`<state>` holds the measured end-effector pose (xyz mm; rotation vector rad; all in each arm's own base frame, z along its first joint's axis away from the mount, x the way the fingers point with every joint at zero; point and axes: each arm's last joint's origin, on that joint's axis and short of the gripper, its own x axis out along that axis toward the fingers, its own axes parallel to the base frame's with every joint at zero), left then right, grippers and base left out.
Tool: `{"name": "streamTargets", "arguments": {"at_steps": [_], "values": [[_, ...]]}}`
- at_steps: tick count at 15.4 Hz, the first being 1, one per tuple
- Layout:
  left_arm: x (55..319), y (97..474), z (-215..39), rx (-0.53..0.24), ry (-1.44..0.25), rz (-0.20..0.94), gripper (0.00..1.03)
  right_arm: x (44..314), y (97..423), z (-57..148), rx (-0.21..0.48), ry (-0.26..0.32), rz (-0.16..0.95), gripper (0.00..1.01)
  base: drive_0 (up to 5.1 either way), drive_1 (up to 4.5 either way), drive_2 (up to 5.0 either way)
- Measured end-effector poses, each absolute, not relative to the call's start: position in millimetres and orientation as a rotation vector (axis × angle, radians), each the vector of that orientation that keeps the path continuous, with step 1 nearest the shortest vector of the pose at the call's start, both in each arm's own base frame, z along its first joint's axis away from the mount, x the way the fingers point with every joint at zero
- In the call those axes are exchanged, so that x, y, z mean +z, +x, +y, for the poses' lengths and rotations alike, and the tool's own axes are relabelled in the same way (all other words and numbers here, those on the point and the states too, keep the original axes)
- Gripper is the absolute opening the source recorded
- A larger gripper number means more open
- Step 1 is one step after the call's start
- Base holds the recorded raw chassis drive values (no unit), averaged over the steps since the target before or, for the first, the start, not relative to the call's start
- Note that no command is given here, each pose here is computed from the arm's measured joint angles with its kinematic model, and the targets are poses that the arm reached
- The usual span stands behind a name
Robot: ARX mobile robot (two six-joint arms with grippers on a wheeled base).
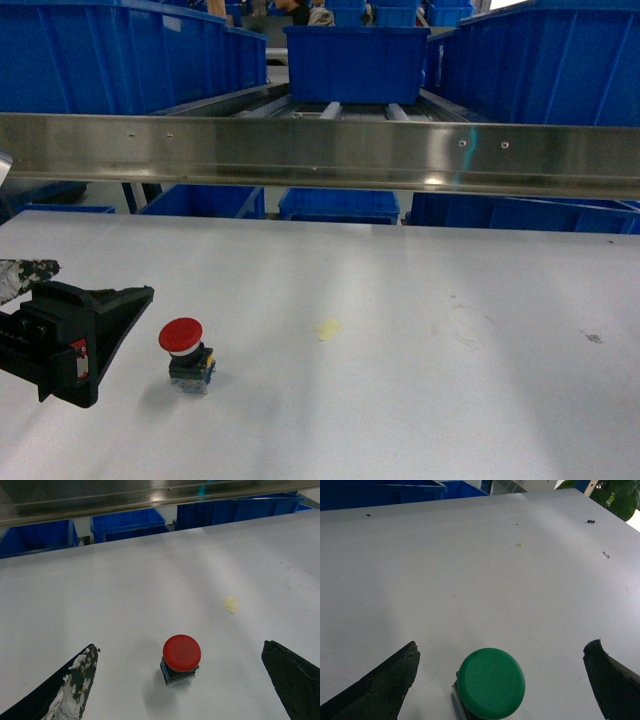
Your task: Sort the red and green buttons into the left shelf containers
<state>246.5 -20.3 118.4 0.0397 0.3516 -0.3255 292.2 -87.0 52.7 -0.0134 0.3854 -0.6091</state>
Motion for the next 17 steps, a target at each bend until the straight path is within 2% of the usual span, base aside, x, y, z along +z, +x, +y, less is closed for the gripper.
{"name": "streamTargets", "arguments": {"at_steps": [2,4,5,8,10,13,17], "values": [[118.5,246.5,-20.3,-0.326,0.04,0.351,0.98,49.0,294.9,-92.7,-0.62,-0.009,0.396,0.98,0.0,0.0,0.0],[118.5,246.5,-20.3,-0.326,0.04,0.351,0.98,41.1,296.1,-93.9,-0.605,-0.005,0.427,0.98,0.0,0.0,0.0],[118.5,246.5,-20.3,-0.326,0.04,0.351,0.98,39.6,296.5,-93.5,-0.579,0.005,0.423,0.98,0.0,0.0,0.0],[118.5,246.5,-20.3,-0.326,0.04,0.351,0.98,37.1,300.4,-95.8,-0.562,0.015,0.408,0.98,0.0,0.0,0.0],[118.4,246.5,-20.3,-0.326,0.04,0.352,0.98,27.7,300.8,-100.8,-0.574,0.021,0.441,0.98,0.0,0.0,0.0],[118.5,246.6,-20.4,-0.326,0.04,0.351,0.98,24.9,302.8,-120.5,-0.62,0.045,0.433,0.98,0.0,0.0,0.0],[118.5,246.5,-20.3,-0.326,0.04,0.351,0.98,18.9,303.5,-122.2,-0.608,0.057,0.464,0.98,0.0,0.0,0.0]]}}
